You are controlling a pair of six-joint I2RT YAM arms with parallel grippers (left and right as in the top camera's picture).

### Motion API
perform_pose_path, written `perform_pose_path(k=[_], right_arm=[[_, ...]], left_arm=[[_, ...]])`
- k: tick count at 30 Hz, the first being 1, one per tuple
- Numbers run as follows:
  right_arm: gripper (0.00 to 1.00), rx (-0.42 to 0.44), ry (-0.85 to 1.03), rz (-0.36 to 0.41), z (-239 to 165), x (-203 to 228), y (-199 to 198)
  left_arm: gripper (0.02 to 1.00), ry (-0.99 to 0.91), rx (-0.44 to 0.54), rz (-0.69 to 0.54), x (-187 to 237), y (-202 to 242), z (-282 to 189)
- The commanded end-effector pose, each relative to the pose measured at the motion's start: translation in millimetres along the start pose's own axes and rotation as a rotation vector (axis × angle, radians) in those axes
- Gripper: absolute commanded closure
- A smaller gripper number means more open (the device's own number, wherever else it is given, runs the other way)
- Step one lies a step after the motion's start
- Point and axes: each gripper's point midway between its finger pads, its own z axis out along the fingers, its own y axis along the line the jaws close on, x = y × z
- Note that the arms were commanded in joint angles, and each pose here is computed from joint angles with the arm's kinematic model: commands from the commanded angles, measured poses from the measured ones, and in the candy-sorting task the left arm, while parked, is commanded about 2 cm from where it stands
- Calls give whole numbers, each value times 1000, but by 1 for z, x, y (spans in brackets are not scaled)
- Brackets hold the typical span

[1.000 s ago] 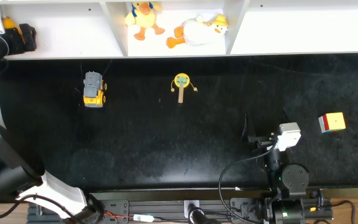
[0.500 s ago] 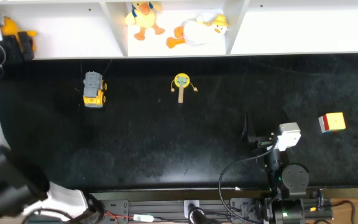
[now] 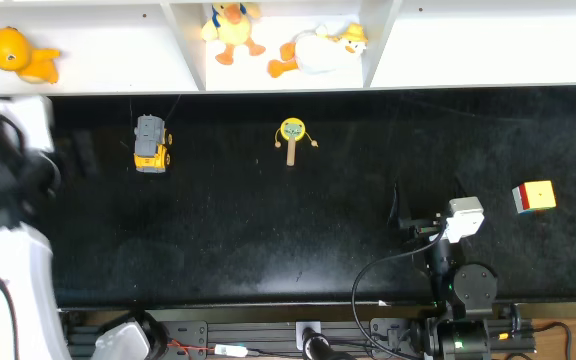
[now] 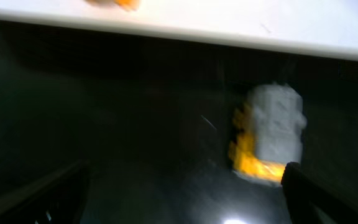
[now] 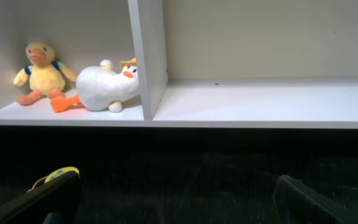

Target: Store Toys

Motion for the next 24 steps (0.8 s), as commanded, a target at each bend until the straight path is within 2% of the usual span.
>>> perform_pose_path(k=[1,6,8,16,24], right_arm=[[5,-8,-1,1,0,3,1],[7,-8,-1,1,0,3,1],[5,-9,-1,1,0,3,1],[3,-8,-1,1,0,3,1],[5,-8,-1,1,0,3,1]], left_arm=[[20,17,79,-41,33,-39,0],[20,50,145,-42,47,-74,17],[20,54,122,-46,46,-76,25],[20,71,140,-12,44,-87,70],[20,148,131,-8,63,-85,100]])
